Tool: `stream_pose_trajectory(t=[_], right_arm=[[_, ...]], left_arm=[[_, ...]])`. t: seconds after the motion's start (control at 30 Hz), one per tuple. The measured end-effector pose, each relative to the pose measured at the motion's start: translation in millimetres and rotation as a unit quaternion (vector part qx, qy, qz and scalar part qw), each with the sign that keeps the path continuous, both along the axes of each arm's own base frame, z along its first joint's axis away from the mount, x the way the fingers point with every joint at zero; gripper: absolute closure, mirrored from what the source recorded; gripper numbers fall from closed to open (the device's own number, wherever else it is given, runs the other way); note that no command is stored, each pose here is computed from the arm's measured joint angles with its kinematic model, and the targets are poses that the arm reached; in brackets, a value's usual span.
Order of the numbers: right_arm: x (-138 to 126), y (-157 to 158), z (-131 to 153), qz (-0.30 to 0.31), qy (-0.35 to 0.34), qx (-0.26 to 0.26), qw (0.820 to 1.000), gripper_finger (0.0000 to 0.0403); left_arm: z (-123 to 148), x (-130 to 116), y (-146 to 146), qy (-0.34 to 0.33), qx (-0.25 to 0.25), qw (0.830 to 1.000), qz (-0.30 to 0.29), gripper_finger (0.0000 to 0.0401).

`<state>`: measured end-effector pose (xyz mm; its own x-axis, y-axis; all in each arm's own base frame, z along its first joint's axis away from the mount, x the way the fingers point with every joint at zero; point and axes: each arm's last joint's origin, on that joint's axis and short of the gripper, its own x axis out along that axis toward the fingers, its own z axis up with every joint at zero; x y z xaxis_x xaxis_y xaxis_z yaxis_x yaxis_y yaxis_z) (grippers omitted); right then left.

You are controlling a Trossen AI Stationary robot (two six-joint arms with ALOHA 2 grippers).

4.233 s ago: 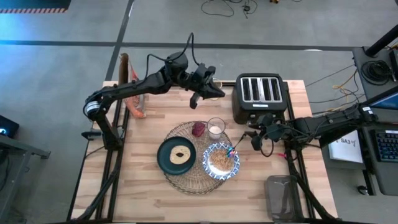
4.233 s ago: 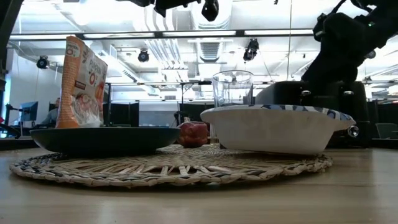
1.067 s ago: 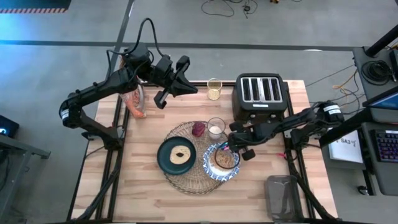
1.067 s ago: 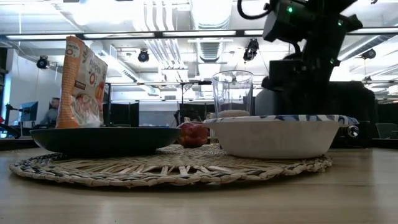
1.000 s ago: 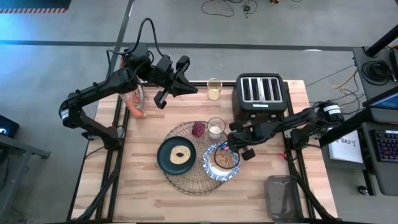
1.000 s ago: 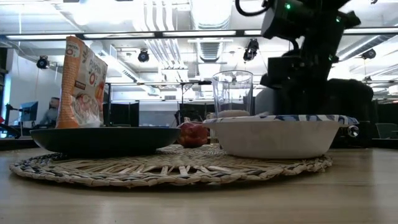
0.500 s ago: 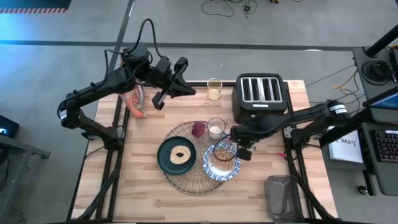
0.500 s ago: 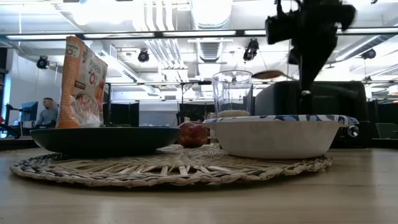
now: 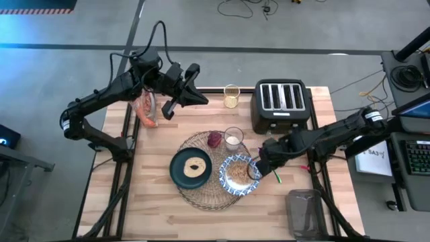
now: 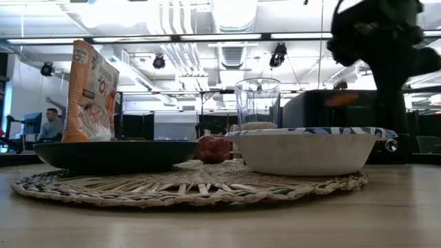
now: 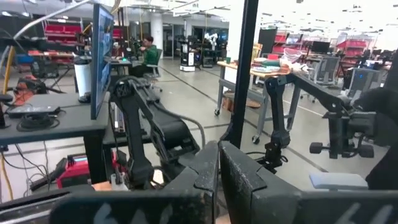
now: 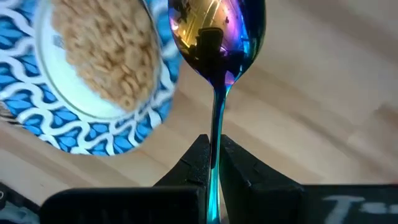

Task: Arrange a breakfast setting
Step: Put the violet spoon on the brown table mat

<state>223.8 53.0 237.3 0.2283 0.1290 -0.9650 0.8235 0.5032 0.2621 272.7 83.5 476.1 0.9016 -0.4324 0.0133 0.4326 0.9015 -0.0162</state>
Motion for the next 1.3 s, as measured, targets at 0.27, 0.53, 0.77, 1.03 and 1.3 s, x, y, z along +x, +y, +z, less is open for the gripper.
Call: stream_pose_trajectory(t=[0.27, 0.53, 0.77, 1.03, 1.3], right_arm=[[-4, 21, -29, -0.077, 0.005, 0.035, 0.996, 0.039], [-2, 32, -59, -0.089, 0.023, 0.037, 0.995, 0.039], [8, 36, -78, -0.094, 0.038, 0.03, 0.994, 0.039], [17, 37, -94, -0.114, 0.036, 0.006, 0.993, 0.039], [31, 37, -88, -0.169, -0.064, -0.01, 0.983, 0.039]], left_arm=[[12, -18, -6, -0.021, 0.007, 1.0, 0.001, 0.0401], [23, -37, -14, -0.031, 0.004, 1.0, 0.0, 0.0401], [31, -50, -19, -0.038, -0.01, 0.999, 0.01, 0.0401], [38, -66, -25, -0.055, -0.002, 0.998, 0.011, 0.0401], [43, -80, -30, -0.062, 0.002, 0.998, 0.011, 0.0401]])
